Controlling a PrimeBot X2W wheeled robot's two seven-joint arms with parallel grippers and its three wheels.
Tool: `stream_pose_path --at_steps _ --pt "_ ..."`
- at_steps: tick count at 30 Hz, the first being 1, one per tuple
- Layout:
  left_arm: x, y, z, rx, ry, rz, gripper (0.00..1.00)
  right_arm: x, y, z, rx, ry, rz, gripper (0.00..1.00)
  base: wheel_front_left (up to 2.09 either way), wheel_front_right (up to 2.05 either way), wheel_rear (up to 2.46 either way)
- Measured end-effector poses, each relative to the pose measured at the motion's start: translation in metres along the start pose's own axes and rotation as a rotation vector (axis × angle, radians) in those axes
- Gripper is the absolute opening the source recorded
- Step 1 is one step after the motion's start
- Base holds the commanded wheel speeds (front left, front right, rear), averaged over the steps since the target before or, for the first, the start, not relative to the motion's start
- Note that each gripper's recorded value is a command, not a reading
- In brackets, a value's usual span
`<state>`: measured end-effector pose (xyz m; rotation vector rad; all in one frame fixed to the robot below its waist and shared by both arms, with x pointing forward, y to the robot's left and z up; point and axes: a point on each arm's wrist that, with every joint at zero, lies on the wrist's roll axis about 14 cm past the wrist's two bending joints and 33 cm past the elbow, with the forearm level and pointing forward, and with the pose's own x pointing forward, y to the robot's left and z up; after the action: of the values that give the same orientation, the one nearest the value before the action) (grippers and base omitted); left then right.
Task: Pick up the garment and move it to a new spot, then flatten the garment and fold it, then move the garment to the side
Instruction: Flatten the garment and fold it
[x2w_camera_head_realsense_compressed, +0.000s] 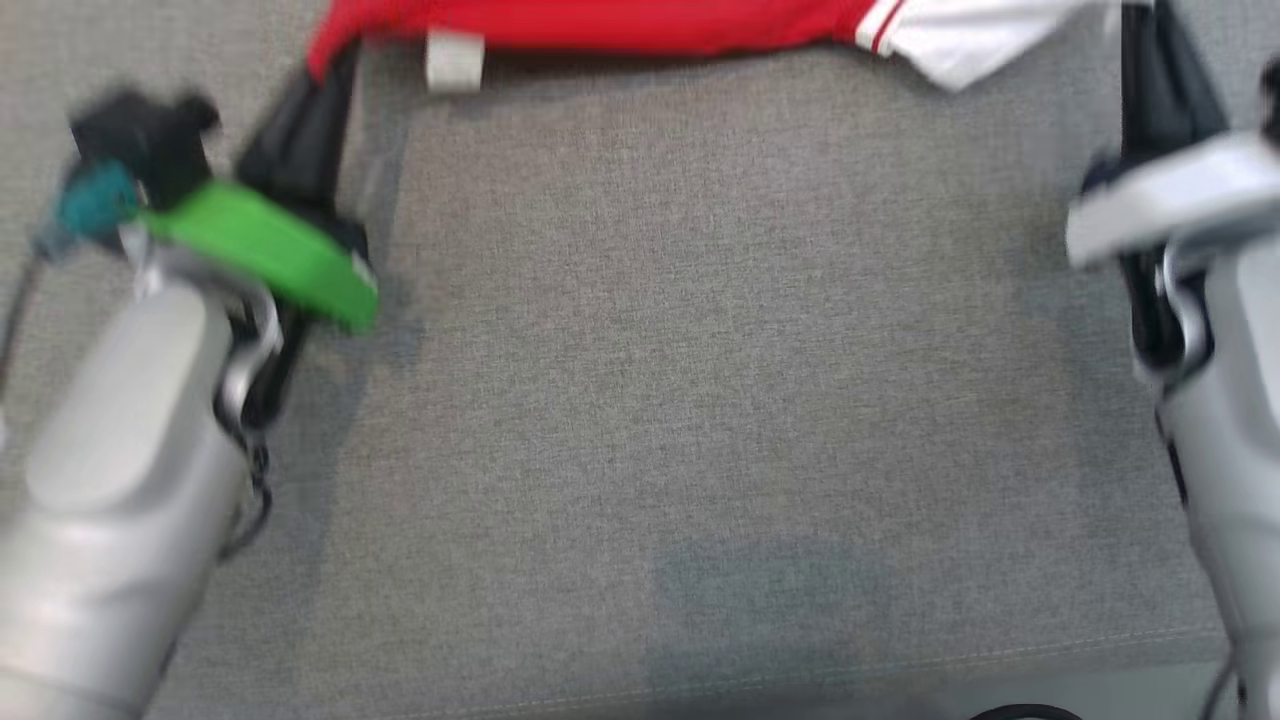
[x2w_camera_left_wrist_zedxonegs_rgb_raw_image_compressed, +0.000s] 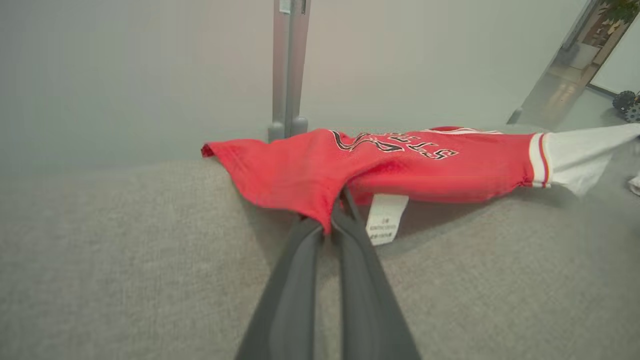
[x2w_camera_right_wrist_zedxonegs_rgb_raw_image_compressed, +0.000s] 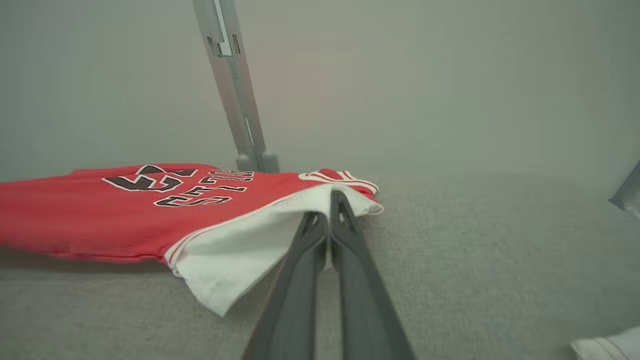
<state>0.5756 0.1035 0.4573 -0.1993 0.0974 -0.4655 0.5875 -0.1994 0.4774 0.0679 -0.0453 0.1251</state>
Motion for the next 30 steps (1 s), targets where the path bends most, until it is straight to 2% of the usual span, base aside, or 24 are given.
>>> stream_pose_path --at_steps 3,10,13,17,21,22,25,28,30 --pt "-0.038 -0.007 -0.032 -0.046 0.079 0.021 0.0 -0.045 -0.004 -0.023 0.02 0.078 0.001 0.0 0.0 0.0 0.0" --pt "-0.11 -0.028 -0.062 -0.132 0.165 0.056 0.0 -0.127 -0.013 -0.023 0.023 0.141 -0.005 0.0 0.0 0.0 0.0" --pt "-0.143 -0.035 -0.074 -0.148 0.205 0.077 0.0 -0.169 -0.015 -0.032 0.006 0.214 -0.005 0.0 0.0 0.0 0.0" --pt "-0.195 -0.055 -0.102 -0.21 0.277 0.121 0.0 -0.228 -0.012 -0.05 0.03 0.328 -0.02 0.0 0.0 0.0 0.0" --pt "-0.238 -0.09 -0.126 -0.319 0.33 0.16 0.0 -0.281 -0.012 -0.06 0.063 0.418 -0.049 0.0 0.0 0.0 0.0" --pt "-0.245 -0.099 -0.128 -0.355 0.334 0.161 0.0 -0.288 -0.01 -0.059 0.076 0.424 -0.049 0.0 0.0 0.0 0.0" --pt "-0.249 -0.118 -0.124 -0.374 0.358 0.118 0.0 -0.287 -0.008 -0.04 0.119 0.378 -0.048 0.0 0.0 0.0 0.0" --pt "-0.24 -0.132 -0.11 -0.368 0.383 0.041 0.0 -0.27 -0.004 -0.016 0.141 0.326 -0.019 0.0 0.0 0.0 0.0" --pt "-0.23 -0.135 -0.096 -0.381 0.385 0.004 0.0 -0.253 -0.005 0.002 0.104 0.295 0.013 0.0 0.0 0.0 0.0"
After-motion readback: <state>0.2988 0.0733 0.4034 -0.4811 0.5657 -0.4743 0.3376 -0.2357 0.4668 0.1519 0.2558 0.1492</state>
